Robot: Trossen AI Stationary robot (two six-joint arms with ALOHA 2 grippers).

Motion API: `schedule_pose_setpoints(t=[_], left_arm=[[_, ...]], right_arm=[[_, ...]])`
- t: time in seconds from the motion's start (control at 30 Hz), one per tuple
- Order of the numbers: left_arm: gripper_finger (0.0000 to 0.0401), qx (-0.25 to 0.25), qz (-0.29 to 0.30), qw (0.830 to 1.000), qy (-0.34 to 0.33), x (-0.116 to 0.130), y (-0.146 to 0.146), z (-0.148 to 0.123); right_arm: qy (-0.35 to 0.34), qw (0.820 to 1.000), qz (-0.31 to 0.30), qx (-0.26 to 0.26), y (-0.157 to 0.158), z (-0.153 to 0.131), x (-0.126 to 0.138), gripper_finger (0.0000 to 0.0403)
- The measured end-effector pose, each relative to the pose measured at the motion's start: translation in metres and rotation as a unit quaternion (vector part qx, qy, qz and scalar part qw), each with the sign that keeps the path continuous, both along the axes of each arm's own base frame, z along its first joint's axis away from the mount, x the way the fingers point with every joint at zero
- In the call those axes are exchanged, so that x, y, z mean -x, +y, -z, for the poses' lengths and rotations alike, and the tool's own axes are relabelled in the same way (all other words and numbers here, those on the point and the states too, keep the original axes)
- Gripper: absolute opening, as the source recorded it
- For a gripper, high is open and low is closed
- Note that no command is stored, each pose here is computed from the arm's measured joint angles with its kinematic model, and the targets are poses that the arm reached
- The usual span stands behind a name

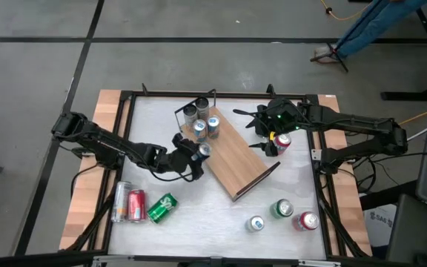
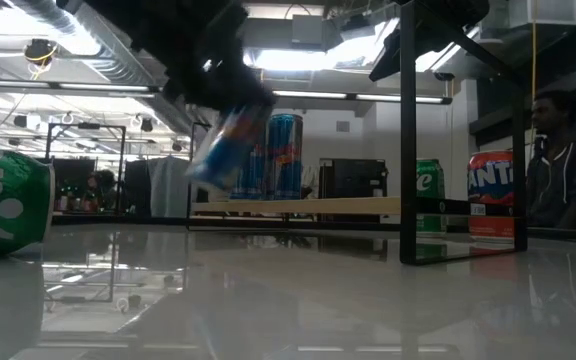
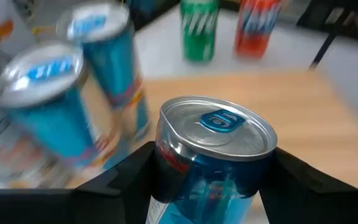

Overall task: Place canned beverage on shelf
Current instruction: Put the top blue soda can on the shelf

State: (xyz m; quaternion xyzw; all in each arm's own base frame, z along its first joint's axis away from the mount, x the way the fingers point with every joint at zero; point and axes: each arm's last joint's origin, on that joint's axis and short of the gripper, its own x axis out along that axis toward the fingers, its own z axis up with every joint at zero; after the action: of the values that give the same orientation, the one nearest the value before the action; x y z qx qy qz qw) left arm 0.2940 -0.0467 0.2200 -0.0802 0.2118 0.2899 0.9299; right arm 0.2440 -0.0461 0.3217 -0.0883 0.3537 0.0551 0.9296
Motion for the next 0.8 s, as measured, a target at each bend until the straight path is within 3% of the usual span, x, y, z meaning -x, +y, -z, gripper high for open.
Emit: schedule_pose_setpoints(t=[0.2,0.57,0.8], left_arm=[[0.0217,-0.007,0.002,0.998,-0.061,-0.012,-0.002,-0.004],[0.0218,-0.048,-0.001,0.989,-0.141,-0.047,0.007,0.015],[0.0218,-0.053,-0.012,0.988,-0.142,-0.055,0.012,0.030]], right_arm=[[-0.007,1.000,0.000,0.002,0.000,-0.001,-0.001,0.0342],[-0.031,0.999,0.000,0.007,-0.001,-0.005,-0.004,0.0342],[-0.038,0.999,0.000,0.008,-0.001,-0.005,-0.005,0.0342]])
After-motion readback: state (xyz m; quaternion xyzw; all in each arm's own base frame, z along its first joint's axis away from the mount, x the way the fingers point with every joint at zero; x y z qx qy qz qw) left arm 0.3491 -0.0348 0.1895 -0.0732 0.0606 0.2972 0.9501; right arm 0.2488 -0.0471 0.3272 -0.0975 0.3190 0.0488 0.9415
